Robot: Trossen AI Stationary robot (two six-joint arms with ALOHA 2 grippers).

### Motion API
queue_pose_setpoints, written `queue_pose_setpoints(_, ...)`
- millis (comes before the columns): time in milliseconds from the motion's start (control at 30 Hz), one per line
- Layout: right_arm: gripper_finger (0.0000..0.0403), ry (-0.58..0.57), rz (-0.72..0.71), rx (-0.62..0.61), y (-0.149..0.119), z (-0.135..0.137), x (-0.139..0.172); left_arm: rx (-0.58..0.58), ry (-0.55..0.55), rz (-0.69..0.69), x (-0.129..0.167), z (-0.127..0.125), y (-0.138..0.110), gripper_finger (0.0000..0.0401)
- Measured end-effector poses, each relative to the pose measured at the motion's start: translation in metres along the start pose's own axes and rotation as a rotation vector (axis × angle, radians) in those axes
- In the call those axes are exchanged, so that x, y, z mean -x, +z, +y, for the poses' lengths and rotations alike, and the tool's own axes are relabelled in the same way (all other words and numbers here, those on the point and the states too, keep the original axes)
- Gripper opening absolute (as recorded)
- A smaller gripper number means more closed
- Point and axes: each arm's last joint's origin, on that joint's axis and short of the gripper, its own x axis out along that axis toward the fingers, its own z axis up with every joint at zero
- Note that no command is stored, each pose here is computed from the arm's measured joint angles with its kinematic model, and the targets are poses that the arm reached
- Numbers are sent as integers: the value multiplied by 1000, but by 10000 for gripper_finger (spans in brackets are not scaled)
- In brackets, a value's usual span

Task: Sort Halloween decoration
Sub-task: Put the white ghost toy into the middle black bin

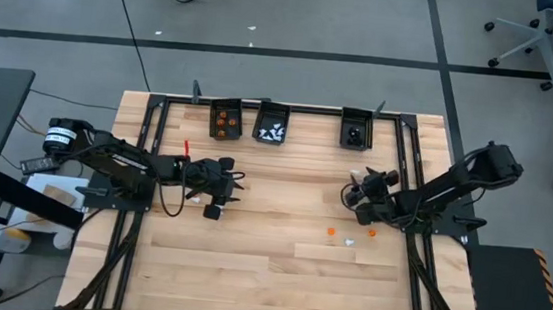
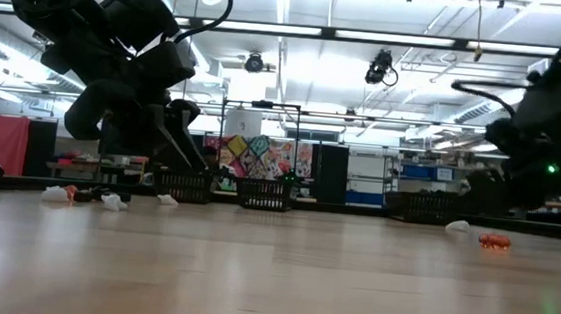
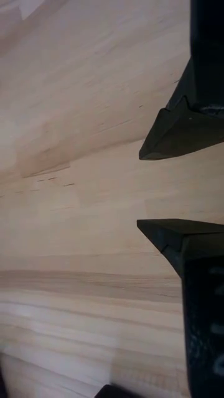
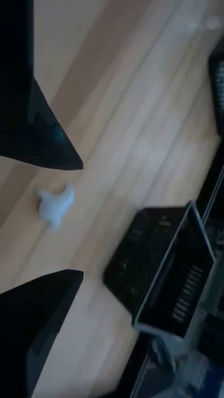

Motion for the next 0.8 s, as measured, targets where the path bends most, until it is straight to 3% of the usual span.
queue_pose_setpoints(267, 260, 19, -33, -11, -18, -8, -4, -5, 2, -5, 0, 0, 0, 144)
queue_pose_setpoints(500, 251, 63, -42, 18, -18, 1, -6, -8, 6, -22, 0, 1, 2, 144)
queue_pose_setpoints(800, 242, 38, 0, 10, -21, 0, -16, -13, 12, -23, 0, 2, 2, 144)
